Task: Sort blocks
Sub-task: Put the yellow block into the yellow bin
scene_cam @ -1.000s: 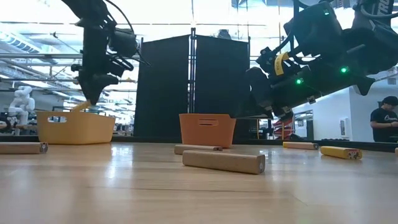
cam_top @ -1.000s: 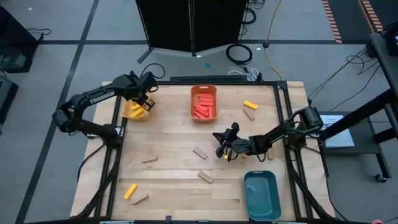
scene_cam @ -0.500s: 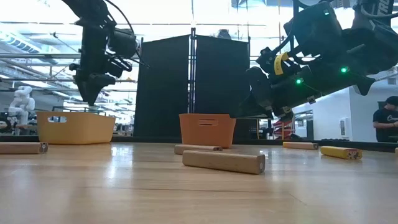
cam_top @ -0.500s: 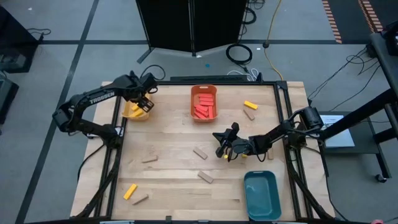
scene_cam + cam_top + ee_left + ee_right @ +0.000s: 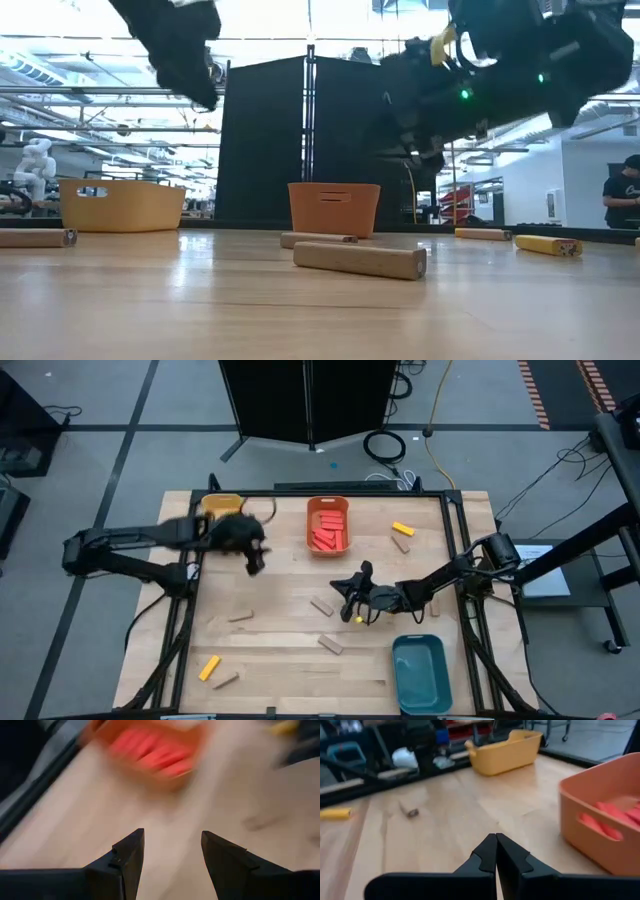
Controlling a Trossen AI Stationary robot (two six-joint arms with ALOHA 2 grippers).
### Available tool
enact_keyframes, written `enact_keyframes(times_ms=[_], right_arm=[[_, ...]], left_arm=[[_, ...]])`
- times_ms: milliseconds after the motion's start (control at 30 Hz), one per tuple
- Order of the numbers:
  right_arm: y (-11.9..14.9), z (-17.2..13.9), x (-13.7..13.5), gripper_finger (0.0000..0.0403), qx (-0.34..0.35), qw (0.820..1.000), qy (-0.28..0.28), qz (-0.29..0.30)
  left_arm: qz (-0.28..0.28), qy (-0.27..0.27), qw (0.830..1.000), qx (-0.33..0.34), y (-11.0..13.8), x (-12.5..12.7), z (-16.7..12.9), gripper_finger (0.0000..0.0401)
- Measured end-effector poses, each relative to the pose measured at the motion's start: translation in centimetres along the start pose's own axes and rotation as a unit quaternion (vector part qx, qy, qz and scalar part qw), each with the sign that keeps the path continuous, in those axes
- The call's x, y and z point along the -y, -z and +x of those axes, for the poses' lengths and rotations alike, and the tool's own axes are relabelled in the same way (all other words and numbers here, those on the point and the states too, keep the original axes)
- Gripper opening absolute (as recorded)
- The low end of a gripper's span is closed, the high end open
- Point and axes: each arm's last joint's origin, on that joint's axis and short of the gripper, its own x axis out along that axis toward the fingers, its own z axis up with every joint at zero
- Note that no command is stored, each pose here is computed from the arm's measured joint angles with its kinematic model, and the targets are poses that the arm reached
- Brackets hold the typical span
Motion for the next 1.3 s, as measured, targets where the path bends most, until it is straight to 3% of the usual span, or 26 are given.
enact_keyframes(times_ms=[167,300,500,700,800,1100,1300], right_arm=[[-1.7,0.2,-2.2,0.0000,-0.081,0.996,0.016,-0.045],[-4.7,-1.0,-3.0,0.0000,-0.224,0.971,0.071,-0.032],[-7.6,-3.6,-2.7,0.0000,-0.414,0.890,0.176,0.076],[-6.1,-5.7,-0.9,0.0009,-0.505,0.807,0.291,0.098],[-4.7,-5.9,0.0,0.0039,-0.527,0.781,0.310,0.125],[-1.7,-5.6,2.6,0.0183,-0.543,0.756,0.326,0.165],[-1.0,-5.1,2.8,0.0252,-0.532,0.767,0.307,0.183]], left_arm=[[0.054,0.106,0.987,0.108,3.2,4.0,1.2,0.0194],[0.092,0.168,0.962,0.193,6.3,5.9,3.1,0.0194],[0.091,0.221,0.922,0.304,9.6,6.7,4.9,0.0194],[0.083,0.219,0.927,0.292,11.5,6.2,6.1,0.0194],[0.079,0.222,0.925,0.299,11.2,6.3,6.0,0.0194],[0.072,0.230,0.916,0.319,10.4,6.5,5.5,0.0194],[0.072,0.229,0.917,0.318,10.4,6.5,5.5,0.0194]])
